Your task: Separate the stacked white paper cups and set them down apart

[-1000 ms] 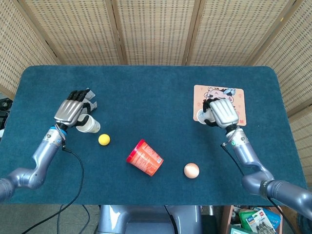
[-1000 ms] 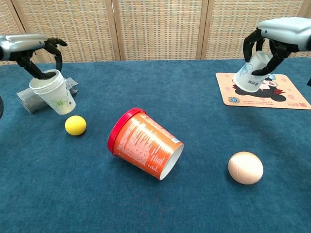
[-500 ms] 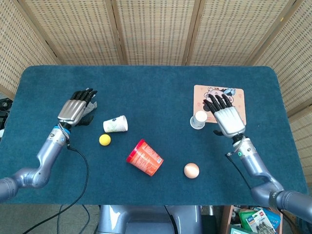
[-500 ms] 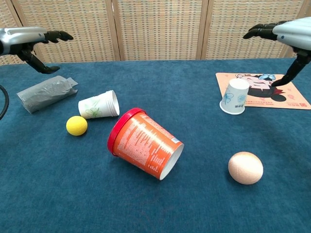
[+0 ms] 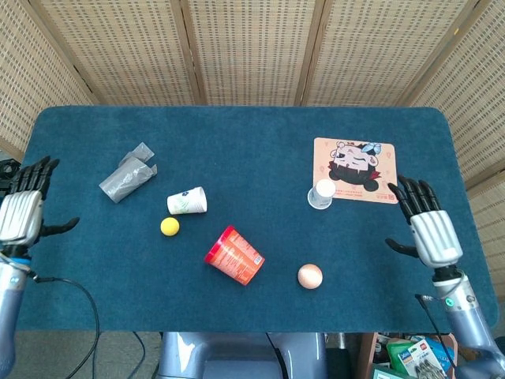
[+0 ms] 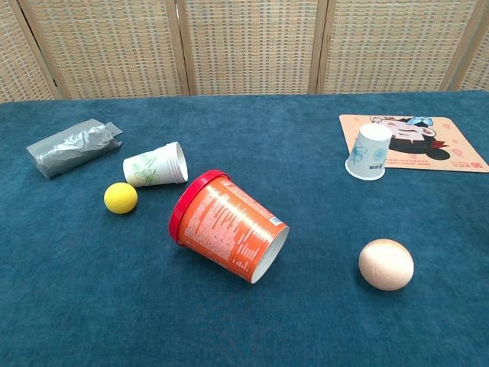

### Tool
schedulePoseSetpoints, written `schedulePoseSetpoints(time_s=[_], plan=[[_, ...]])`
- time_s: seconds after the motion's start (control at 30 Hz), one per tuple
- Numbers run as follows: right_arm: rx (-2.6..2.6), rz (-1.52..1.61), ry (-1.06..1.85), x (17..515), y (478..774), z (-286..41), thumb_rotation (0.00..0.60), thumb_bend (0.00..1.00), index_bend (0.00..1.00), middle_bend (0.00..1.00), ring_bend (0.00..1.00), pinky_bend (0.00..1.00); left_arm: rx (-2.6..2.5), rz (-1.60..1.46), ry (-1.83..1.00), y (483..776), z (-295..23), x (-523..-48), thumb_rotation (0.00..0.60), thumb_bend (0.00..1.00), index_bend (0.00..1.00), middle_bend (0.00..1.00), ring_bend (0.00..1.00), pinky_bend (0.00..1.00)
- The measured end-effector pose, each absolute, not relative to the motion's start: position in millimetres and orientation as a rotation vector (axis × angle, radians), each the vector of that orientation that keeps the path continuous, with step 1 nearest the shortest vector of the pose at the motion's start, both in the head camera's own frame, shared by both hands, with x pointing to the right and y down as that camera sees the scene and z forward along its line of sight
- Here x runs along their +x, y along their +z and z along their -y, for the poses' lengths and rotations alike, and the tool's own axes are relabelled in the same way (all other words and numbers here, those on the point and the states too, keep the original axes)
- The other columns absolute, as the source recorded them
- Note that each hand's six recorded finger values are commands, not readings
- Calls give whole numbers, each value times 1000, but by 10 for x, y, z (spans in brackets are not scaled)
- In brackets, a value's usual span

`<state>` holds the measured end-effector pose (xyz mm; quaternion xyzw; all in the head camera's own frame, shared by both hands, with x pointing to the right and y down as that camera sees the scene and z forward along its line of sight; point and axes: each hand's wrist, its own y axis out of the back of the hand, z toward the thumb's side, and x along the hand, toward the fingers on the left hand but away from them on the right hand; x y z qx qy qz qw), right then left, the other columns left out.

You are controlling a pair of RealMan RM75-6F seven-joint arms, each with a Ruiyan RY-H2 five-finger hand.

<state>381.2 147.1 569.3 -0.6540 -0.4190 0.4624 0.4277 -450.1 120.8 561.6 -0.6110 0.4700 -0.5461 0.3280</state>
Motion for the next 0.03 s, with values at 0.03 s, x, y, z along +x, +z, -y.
schedulePoseSetpoints(time_s=[0.03], plan=[[-1621,1059,1162,3871,5659,-1566,600,0,0,0,0,0,-1589,-1245,-1435,5581,-1303,-4558,600,185,0,0,0,0]])
